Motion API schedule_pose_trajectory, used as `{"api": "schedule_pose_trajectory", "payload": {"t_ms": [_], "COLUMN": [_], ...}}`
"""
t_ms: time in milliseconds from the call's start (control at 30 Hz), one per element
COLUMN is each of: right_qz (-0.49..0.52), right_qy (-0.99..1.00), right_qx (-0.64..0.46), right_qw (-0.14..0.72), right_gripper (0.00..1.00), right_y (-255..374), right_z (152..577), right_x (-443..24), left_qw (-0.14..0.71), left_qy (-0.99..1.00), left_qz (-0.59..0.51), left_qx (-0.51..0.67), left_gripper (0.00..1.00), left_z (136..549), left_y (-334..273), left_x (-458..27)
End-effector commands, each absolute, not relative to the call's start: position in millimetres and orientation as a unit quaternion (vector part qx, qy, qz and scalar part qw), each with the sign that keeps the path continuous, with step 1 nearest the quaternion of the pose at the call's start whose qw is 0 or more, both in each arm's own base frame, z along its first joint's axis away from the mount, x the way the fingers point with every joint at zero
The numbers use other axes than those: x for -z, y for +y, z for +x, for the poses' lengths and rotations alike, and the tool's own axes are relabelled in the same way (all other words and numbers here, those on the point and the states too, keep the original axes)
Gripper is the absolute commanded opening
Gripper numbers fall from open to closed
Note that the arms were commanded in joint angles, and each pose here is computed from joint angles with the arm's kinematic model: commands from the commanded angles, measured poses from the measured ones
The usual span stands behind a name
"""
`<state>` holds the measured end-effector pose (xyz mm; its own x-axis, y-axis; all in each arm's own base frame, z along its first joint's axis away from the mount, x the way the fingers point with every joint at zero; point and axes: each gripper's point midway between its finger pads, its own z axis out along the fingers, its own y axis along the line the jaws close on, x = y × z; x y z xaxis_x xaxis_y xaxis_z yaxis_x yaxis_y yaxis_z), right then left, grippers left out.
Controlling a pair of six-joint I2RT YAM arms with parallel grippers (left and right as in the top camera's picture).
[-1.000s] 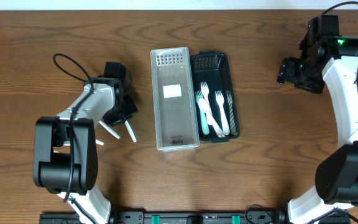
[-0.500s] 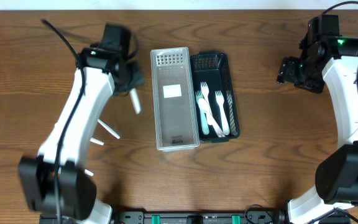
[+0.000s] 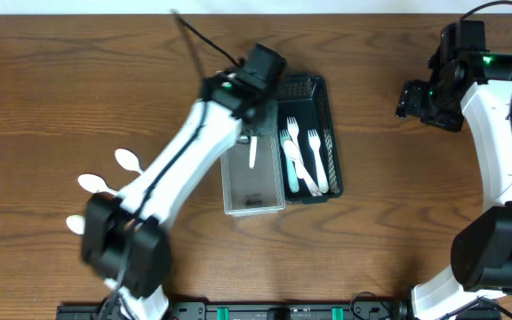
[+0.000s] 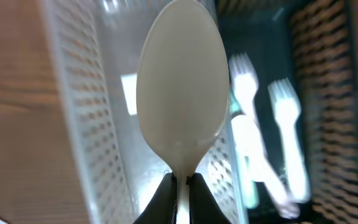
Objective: Pack container
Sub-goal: 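Carry the spoon with left gripper into the clear basket and release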
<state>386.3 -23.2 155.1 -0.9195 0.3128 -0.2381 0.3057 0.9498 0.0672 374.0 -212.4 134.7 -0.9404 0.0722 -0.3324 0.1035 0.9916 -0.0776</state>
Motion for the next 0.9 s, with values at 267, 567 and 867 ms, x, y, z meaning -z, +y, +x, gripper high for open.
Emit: {"api": "schedule_pose_trajectory", "payload": {"t_ms": [267,567,867], "right_qz": [0.154,0.155,0.155], "right_qy": [0.981,0.981,0.981], "right_qx": [-0.010,-0.001,-0.001], "right_qw": [0.118,0.117,0.118], "right_gripper": [0.74,0.74,0.74], "right_y": [-25.5,-28.8,-28.8], "right_z": [384.8,384.0,384.2], "right_x": [-151.3,-151.2,-151.2], "left_qw": [0.164,0.266,0.183], "left_qy": [0.985,0.958,0.907], "left_qz": [0.057,-0.097,-0.379], "left_qx": [0.008,-0.036,-0.002], "left_gripper": [0.50,0.73,0.85], "left_z": [377.3,381.7,358.9], "left_y": [-196.9,-76.9,47.7], "left_x": [-124.3,-223.0,-191.9]}}
